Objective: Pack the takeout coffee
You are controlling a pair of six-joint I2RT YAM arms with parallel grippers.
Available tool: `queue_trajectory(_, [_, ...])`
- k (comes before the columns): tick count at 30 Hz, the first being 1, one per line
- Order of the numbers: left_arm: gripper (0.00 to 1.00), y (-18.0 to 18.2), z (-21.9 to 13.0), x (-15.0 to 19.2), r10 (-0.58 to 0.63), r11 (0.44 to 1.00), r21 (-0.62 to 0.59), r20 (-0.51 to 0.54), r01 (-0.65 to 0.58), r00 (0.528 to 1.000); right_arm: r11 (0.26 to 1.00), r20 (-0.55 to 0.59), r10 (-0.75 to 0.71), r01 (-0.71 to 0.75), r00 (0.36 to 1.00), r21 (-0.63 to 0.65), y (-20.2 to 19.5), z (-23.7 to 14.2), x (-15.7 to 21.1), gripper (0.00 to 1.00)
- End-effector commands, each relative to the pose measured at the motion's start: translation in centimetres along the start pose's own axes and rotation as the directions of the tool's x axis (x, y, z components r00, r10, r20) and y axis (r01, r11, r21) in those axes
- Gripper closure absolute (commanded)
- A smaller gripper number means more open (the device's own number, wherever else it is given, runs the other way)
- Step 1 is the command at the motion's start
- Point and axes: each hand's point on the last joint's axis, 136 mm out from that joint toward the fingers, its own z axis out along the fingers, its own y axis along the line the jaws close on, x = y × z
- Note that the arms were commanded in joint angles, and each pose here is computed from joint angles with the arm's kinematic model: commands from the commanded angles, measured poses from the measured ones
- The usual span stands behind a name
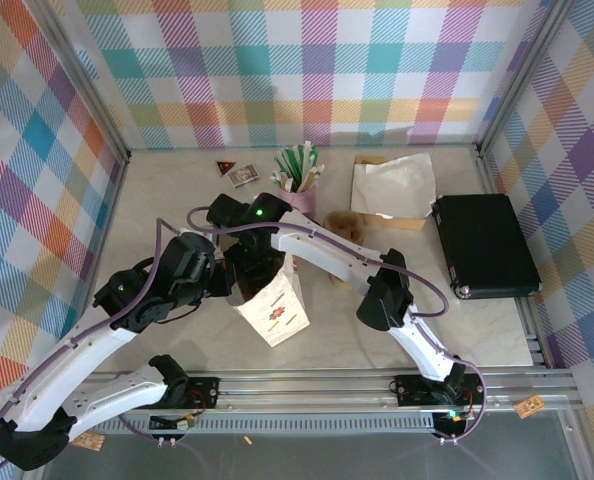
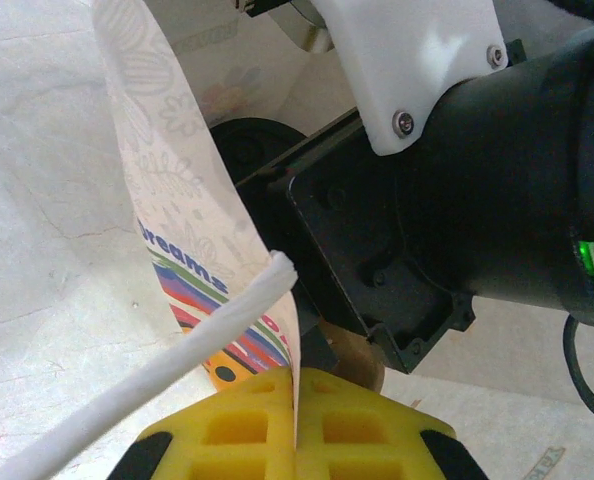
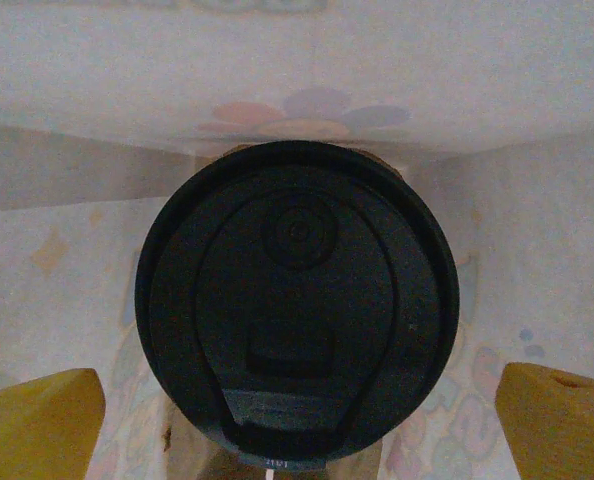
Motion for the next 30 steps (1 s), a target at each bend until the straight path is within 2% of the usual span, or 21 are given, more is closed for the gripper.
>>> queue_trajectory(1, [1.0, -0.1, -0.3, -0.1, 0.013, 1.0, -0.012, -0.006, -0.014, 1.0, 0.997, 0.052, 0.004, 0.001, 0.999, -0.08, 1.4, -3.7, -0.3, 0.01])
queue_trajectory(15, [1.0, -0.2, -0.2, -0.3, 0.019, 0.999, -0.029, -0.016, -0.02, 1.0, 0.985, 0.107, 0.033, -0.014, 0.994, -0.171, 2.5, -7.4, -0.7, 0.0])
queue_trajectory(21, [1.0, -0.3, 0.0, -0.4, 0.02, 0.999, -0.032, -0.014, -0.02, 1.0, 0.974, 0.152, 0.047, -0.012, 0.987, -0.226, 3.0, -9.8, -1.2, 0.02])
queue_trajectory(30, [1.0, -0.2, 0.2, -0.3, 0.019, 0.999, -0.041, -0.021, -0.02, 1.0, 0.97, 0.174, 0.064, -0.021, 0.983, -0.24, 2.6, -11.5, -1.1, 0.08])
